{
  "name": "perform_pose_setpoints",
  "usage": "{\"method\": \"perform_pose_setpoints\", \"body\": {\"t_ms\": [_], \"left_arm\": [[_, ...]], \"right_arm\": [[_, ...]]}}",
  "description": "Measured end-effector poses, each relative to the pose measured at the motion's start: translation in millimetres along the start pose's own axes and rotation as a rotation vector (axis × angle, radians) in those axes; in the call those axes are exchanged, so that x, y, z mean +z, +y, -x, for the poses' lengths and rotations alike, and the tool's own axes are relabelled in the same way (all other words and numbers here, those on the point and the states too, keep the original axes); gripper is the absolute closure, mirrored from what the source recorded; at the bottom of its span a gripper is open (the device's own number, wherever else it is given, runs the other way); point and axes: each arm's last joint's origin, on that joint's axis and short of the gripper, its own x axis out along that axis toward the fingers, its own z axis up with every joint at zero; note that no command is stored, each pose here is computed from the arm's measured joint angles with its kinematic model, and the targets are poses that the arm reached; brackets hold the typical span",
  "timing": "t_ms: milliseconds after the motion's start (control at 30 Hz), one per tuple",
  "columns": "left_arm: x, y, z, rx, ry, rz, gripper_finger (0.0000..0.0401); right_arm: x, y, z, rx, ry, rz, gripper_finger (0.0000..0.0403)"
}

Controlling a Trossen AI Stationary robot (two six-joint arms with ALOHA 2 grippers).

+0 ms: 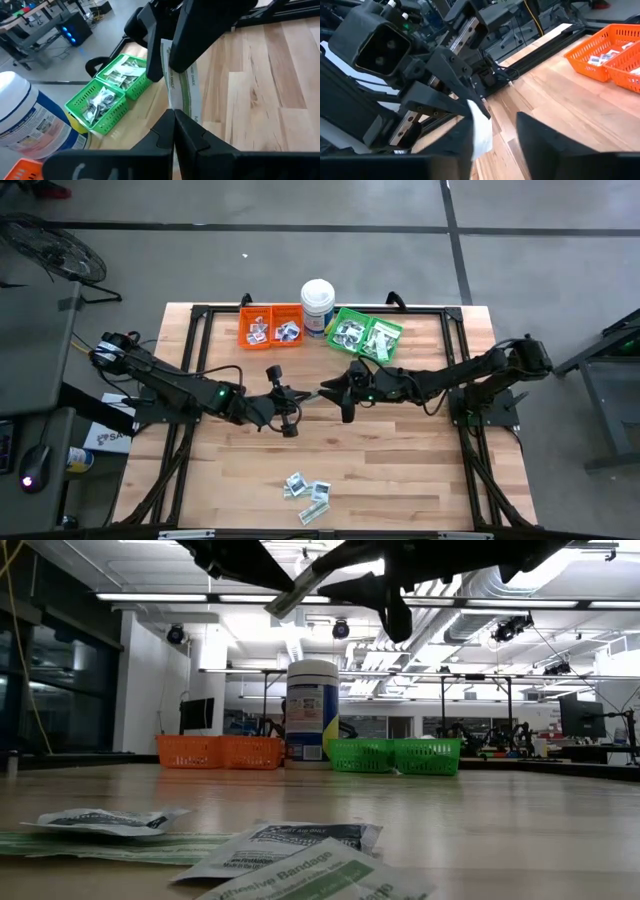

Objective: Pick & Place First Aid Supplies
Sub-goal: Put the green bandage pack into the right green bin

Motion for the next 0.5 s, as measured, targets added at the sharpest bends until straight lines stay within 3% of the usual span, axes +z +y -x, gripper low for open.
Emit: {"method": "perform_pose_setpoints", "body": {"t_ms": [233,500], "left_arm": [[0.0,-0.1,0.1,0.000,0.000,-0.008,0.0401],[0.2,-1.7,0.3,-0.058,-0.004,-0.138,0.0367]], "right_arm": [[-0.4,0.7,0.0,0.028,0.018,0.027,0.0391],[0.5,-0.8,-0.1,-0.010,-0.006,-0.009,0.0402]]}}
